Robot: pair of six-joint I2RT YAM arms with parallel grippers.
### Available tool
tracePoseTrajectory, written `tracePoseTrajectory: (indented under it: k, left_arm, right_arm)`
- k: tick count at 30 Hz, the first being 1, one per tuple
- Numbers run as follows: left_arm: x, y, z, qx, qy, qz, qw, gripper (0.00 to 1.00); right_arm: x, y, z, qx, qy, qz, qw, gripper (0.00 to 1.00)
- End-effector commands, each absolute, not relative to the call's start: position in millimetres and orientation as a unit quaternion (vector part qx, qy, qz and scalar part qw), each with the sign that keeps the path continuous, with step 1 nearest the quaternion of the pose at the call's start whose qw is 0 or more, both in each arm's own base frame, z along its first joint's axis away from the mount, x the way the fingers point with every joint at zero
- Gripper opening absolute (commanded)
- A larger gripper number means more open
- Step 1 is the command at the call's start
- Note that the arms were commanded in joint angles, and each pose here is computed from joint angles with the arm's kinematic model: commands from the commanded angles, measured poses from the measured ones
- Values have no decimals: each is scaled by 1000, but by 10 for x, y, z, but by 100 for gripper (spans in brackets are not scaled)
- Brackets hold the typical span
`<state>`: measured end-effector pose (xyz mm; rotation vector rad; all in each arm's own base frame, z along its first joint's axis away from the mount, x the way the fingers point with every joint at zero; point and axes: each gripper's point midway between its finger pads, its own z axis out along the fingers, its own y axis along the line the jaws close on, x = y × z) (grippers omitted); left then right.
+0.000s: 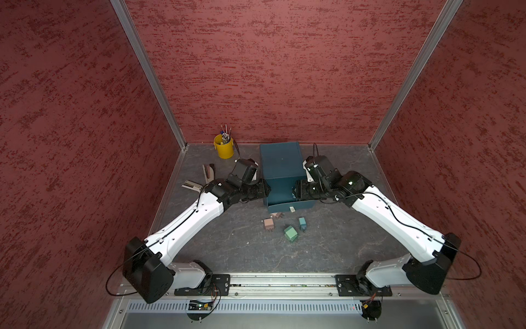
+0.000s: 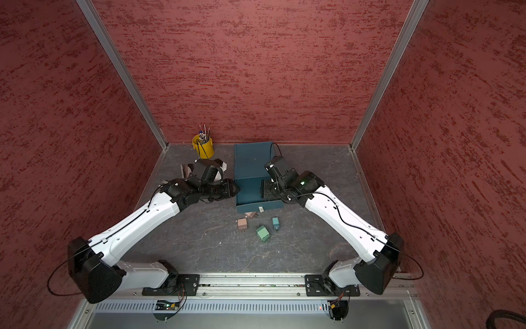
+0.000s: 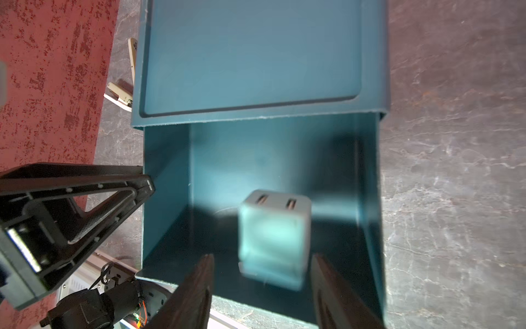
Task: Place the plugs into the drawer by color
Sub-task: Place the plug in the drawer.
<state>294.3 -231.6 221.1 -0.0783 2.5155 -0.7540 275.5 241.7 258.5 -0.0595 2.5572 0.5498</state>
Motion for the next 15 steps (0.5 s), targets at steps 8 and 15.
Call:
tracePoseTrajectory:
  k: [8,15]
  left_arm:
    - [3137,-2308,2273,-10,928,-239,284,20]
    - [3237,-2264,2271,0,931,-210,300,12]
  right_arm:
    - [2680,2057,2914,9,930,180,321,57]
    - [2536,1502,2728,90,928,147,332,57]
